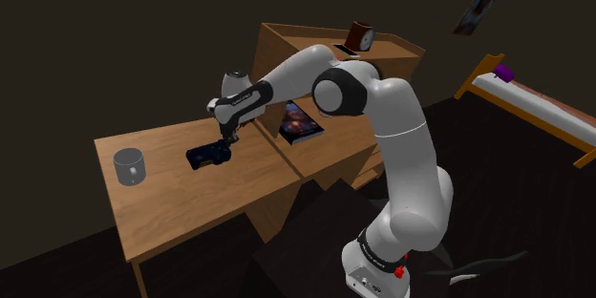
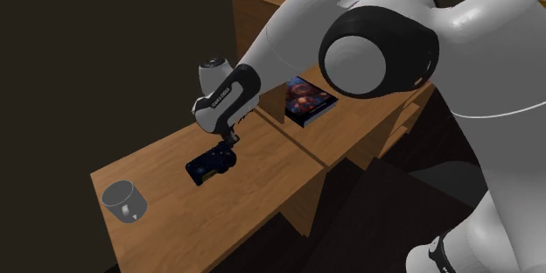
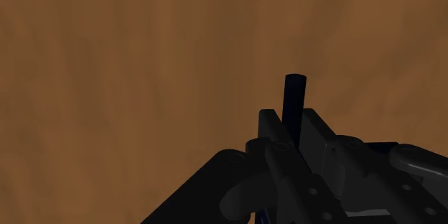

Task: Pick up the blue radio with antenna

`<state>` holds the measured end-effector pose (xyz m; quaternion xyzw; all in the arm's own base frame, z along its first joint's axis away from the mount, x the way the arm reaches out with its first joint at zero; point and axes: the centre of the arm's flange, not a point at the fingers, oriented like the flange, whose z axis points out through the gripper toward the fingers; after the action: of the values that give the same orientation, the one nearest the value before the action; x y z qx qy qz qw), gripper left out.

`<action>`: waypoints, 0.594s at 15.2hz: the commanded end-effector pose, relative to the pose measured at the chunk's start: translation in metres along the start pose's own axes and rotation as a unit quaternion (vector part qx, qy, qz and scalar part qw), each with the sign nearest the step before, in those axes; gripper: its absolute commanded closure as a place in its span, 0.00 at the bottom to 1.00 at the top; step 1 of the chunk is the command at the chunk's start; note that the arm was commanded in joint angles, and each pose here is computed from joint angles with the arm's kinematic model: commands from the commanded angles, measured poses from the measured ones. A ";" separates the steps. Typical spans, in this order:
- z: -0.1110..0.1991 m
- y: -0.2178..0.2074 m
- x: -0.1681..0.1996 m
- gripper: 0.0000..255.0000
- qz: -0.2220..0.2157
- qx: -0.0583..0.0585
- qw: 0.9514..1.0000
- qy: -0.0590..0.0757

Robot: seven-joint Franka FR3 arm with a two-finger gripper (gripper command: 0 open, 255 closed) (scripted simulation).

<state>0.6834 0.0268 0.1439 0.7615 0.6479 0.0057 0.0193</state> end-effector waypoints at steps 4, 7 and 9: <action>-0.027 0.002 0.001 1.00 0.000 0.000 1.000 0.000; -0.043 0.003 0.000 1.00 0.000 0.000 1.000 0.000; -0.053 0.003 0.000 1.00 0.000 0.000 1.000 0.000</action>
<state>0.6847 0.0268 0.1920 0.7615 0.6479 0.0057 0.0194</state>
